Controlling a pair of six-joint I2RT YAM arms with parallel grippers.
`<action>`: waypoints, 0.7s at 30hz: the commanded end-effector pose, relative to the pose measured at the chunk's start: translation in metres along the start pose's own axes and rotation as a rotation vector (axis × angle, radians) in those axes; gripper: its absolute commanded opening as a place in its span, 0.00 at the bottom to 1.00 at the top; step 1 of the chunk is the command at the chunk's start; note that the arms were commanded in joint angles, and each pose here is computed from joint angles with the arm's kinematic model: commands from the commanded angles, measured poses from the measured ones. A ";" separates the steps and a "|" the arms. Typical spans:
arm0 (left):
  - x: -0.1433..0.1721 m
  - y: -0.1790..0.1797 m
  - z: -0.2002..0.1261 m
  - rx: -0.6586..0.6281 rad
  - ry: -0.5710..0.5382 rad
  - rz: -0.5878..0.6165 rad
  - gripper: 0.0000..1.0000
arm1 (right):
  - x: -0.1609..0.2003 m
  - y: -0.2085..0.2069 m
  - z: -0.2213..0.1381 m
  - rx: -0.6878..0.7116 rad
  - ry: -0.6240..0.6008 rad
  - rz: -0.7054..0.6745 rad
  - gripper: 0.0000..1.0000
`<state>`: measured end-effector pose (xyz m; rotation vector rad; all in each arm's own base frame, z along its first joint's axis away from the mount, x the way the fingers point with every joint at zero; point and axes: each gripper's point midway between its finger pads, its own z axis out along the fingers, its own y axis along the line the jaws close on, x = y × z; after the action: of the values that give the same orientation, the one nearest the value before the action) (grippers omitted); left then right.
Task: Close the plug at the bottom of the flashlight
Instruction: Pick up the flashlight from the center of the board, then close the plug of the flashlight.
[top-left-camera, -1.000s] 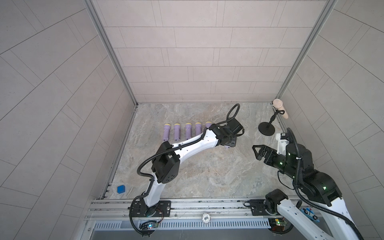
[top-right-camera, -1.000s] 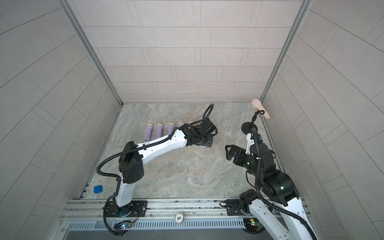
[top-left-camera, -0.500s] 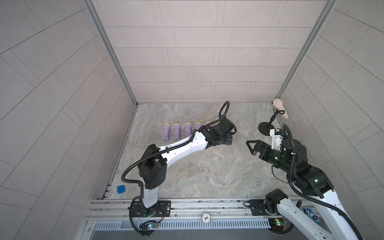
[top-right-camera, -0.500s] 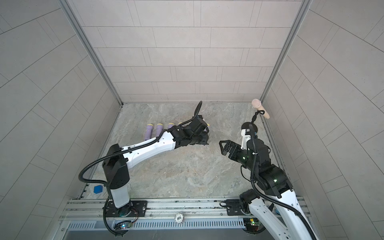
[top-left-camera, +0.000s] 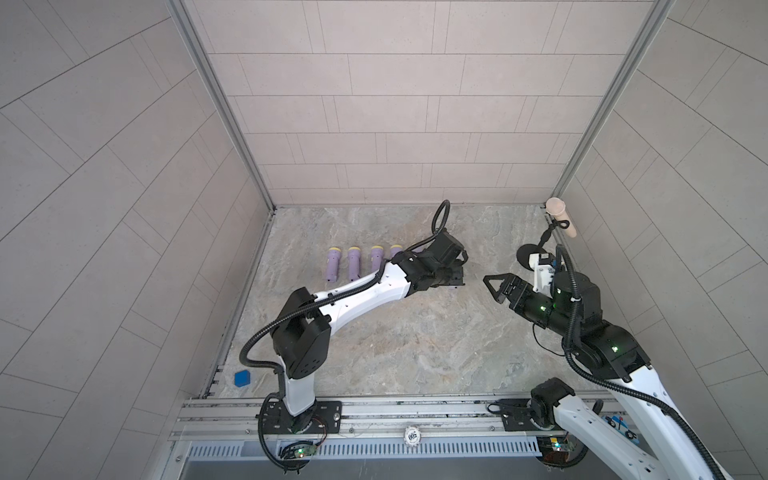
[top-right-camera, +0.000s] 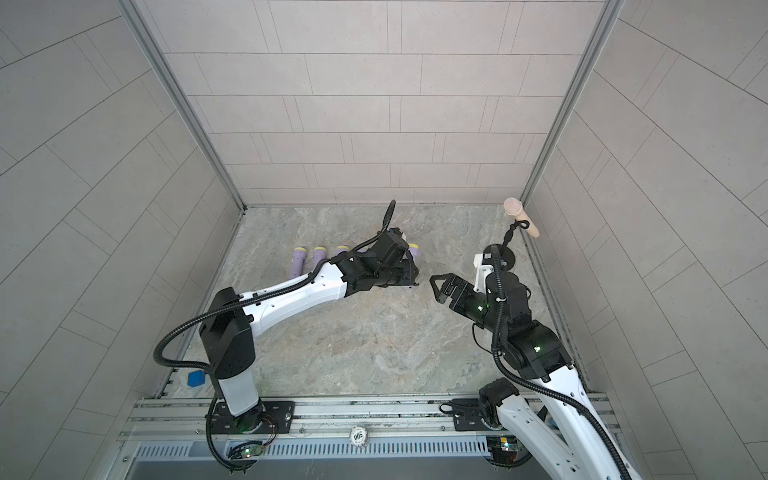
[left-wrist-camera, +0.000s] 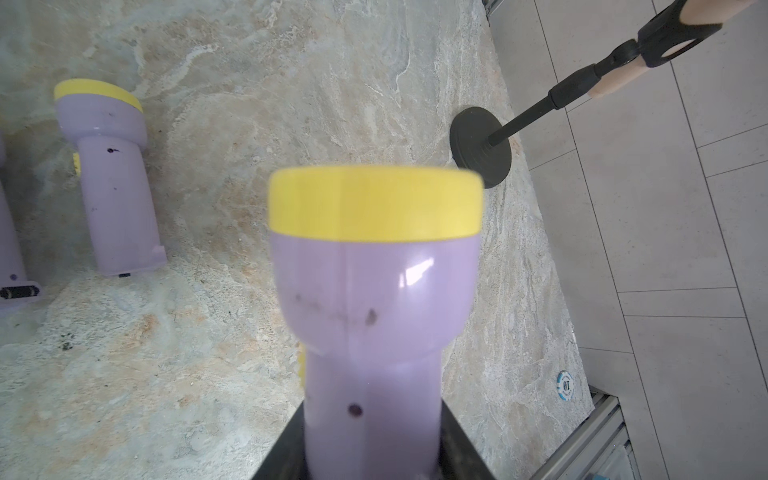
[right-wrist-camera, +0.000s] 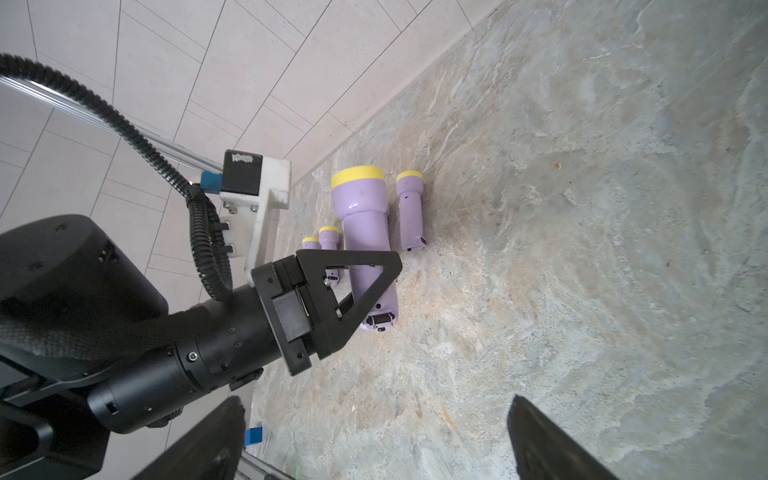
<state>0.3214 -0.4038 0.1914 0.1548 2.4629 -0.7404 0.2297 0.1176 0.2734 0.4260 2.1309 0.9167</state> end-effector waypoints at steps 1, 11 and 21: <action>-0.017 -0.012 -0.018 0.067 -0.057 -0.039 0.00 | -0.005 0.008 0.003 -0.038 -0.010 0.034 1.00; -0.025 -0.010 -0.021 0.124 -0.074 -0.112 0.00 | -0.004 0.009 0.015 -0.071 -0.011 0.107 0.99; -0.029 -0.012 -0.017 0.218 -0.062 -0.220 0.00 | -0.006 0.010 0.028 -0.149 -0.045 0.230 1.00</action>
<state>0.3309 -0.4000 0.1975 -0.0213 2.4360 -0.9785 0.2494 0.1327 0.2547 0.5795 2.0765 1.0908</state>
